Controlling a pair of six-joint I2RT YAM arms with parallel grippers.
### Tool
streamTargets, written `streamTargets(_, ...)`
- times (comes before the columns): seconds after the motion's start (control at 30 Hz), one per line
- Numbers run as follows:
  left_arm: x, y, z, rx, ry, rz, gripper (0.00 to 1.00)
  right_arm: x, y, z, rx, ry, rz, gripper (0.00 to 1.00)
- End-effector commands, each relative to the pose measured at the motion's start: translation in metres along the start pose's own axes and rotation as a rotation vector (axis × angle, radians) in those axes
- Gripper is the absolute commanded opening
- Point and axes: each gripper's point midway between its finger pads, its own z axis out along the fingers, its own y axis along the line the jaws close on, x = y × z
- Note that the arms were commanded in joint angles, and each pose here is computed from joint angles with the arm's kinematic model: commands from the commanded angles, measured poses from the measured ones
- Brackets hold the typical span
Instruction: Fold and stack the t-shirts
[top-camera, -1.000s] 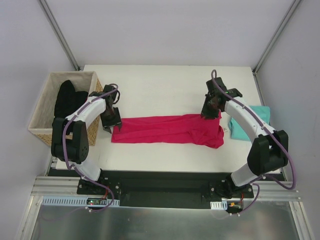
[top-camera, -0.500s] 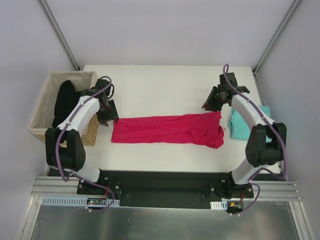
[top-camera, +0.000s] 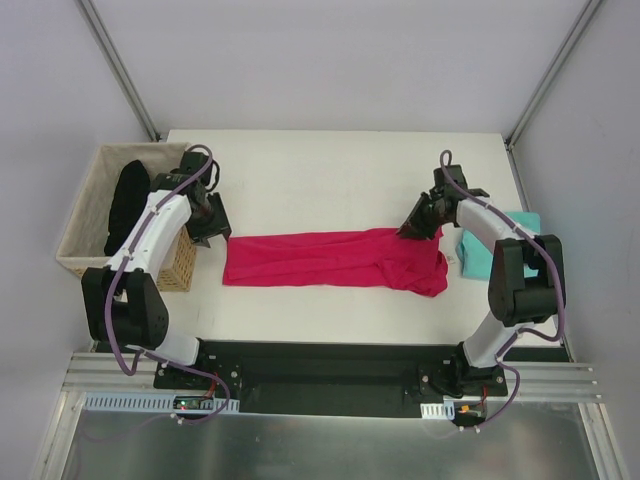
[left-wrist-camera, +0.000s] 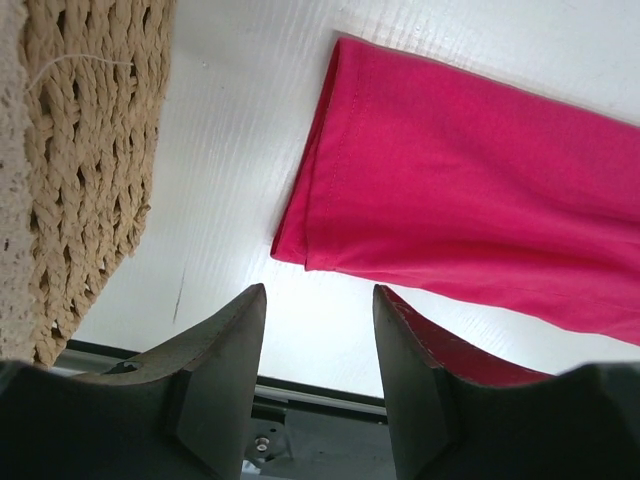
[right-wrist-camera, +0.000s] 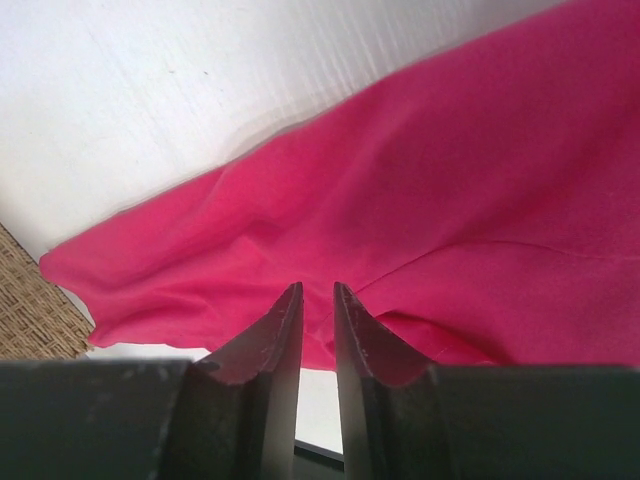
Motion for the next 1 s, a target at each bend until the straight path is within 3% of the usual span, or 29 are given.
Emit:
streamTargets(0.0, -0.008, 0.006, -0.020, -0.015, -0.040, -0.001, 0.47, 0.003, 0.002, -0.005, -0.008, -0.034, 0.005, 0.21)
streamTargets(0.97, -0.005, 0.021, -0.045, -0.029, -0.121, -0.043, 0.48, 0.005, -0.034, -0.006, 0.221, -0.037, 0.128, 0.19)
